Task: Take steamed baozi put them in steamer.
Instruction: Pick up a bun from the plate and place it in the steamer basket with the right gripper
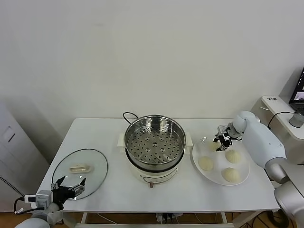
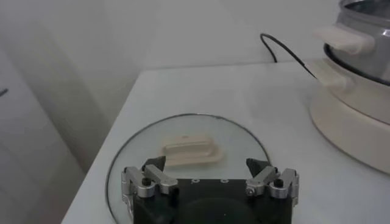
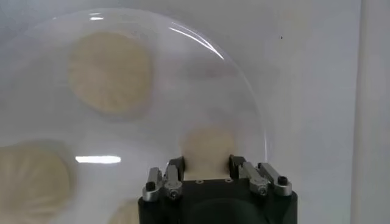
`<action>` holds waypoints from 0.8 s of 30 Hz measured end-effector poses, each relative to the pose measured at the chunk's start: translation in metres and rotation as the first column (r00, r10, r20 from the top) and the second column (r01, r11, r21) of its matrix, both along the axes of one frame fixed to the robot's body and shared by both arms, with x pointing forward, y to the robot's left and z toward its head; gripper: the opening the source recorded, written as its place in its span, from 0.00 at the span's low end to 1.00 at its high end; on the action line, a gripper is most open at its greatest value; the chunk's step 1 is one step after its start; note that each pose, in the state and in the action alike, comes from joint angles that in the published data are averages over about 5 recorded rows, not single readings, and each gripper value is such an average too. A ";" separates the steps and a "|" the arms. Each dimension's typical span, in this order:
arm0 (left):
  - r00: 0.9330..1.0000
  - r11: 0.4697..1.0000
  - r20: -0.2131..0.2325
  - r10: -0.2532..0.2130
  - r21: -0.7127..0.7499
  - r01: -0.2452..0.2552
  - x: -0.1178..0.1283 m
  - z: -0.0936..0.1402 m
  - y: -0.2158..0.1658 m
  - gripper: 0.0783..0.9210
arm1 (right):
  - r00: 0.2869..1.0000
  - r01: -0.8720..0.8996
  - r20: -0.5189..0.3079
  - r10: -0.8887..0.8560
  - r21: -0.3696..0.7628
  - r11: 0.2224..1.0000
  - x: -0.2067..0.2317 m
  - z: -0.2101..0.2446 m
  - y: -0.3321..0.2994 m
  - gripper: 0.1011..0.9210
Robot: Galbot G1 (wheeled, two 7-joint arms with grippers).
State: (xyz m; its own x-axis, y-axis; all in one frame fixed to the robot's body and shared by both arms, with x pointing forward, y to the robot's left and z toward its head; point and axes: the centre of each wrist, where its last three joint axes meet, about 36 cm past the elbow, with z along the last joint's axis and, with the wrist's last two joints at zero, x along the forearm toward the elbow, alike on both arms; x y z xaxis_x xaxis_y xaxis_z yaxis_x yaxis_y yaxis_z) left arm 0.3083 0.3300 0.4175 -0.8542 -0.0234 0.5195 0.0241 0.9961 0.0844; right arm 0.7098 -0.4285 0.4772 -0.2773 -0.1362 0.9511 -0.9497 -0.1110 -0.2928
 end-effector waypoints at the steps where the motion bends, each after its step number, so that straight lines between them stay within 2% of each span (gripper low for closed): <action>1: 1.000 1.000 0.000 0.001 0.000 -0.001 0.000 0.000 0.000 0.88 | 1.000 -0.009 0.007 0.009 0.002 1.000 0.001 0.007 0.000 0.45; 8: 1.000 1.000 -0.002 0.006 0.002 -0.006 -0.002 0.000 0.001 0.88 | 0.985 -0.149 0.093 0.146 0.025 0.989 0.014 0.085 0.018 0.46; 13: 1.000 1.000 -0.001 0.008 0.002 -0.008 -0.002 0.000 0.000 0.88 | 0.940 -0.312 0.154 0.303 0.035 0.949 0.024 0.148 0.045 0.46; 18: 1.000 1.000 0.000 0.009 -0.001 -0.009 -0.003 0.000 -0.001 0.88 | 0.852 -0.496 0.198 0.484 0.015 0.868 0.032 0.200 0.080 0.47; 24: 1.000 1.000 -0.001 0.010 -0.002 -0.010 -0.005 -0.001 -0.001 0.88 | 0.698 -0.694 0.208 0.686 -0.044 0.719 0.037 0.240 0.135 0.46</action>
State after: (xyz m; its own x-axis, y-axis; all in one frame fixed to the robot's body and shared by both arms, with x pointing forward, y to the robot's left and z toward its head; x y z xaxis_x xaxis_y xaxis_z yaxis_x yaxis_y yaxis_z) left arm 0.3035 0.3291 0.4169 -0.8533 -0.0308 0.5206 0.0144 0.9965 0.0825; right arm 0.7467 -0.2940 0.7171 -0.2695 -0.3962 0.8777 -0.5332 -0.6976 -0.4786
